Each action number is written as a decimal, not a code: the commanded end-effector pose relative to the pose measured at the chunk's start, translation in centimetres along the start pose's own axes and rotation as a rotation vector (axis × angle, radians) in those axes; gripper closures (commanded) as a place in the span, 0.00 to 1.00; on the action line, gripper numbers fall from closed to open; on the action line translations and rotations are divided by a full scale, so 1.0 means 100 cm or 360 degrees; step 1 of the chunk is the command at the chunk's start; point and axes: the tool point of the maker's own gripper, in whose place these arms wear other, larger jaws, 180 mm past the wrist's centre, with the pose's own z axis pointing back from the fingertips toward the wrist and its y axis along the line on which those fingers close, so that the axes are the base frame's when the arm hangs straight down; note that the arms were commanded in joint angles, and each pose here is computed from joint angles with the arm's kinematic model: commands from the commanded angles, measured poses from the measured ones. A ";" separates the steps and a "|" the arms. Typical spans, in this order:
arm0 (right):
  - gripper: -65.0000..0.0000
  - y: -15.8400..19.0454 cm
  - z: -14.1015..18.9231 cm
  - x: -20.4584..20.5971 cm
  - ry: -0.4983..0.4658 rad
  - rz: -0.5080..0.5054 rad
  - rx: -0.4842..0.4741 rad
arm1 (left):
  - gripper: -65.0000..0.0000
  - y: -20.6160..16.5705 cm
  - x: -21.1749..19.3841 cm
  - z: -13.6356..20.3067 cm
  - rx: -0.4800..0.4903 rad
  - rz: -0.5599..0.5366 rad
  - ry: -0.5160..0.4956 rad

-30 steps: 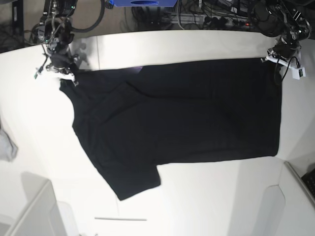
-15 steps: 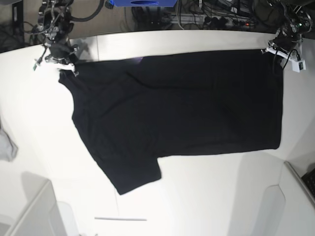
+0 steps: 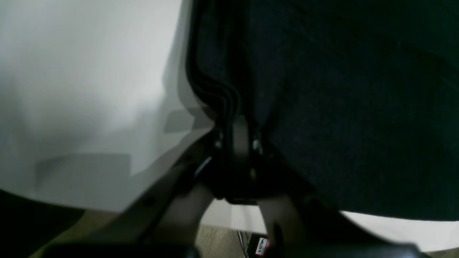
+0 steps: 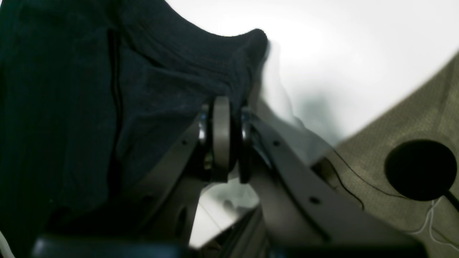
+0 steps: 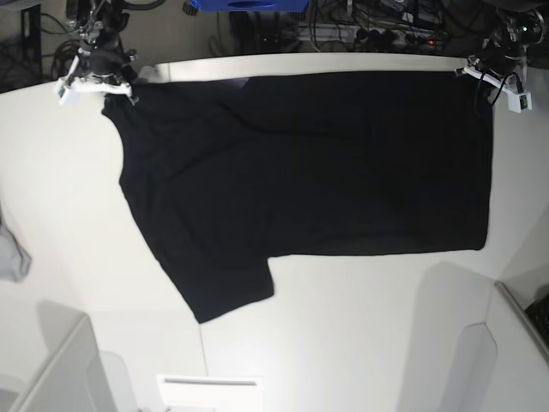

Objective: Fold the T-shirt properly
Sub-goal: 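Pull the shirt toward the robot with both grippers, flattening it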

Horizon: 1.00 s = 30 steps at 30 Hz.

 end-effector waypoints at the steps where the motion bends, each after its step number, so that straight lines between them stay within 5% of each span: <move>1: 1.00 0.000 0.005 0.006 -0.0040 0.0012 0.0009 | 1.00 0.006 -0.002 0.006 0.0022 -0.0043 0.0028; 30: 1.00 -0.015 0.014 -0.006 0.0008 0.0034 -0.0051 | 1.00 0.014 -0.021 0.014 0.0052 -0.0052 0.0105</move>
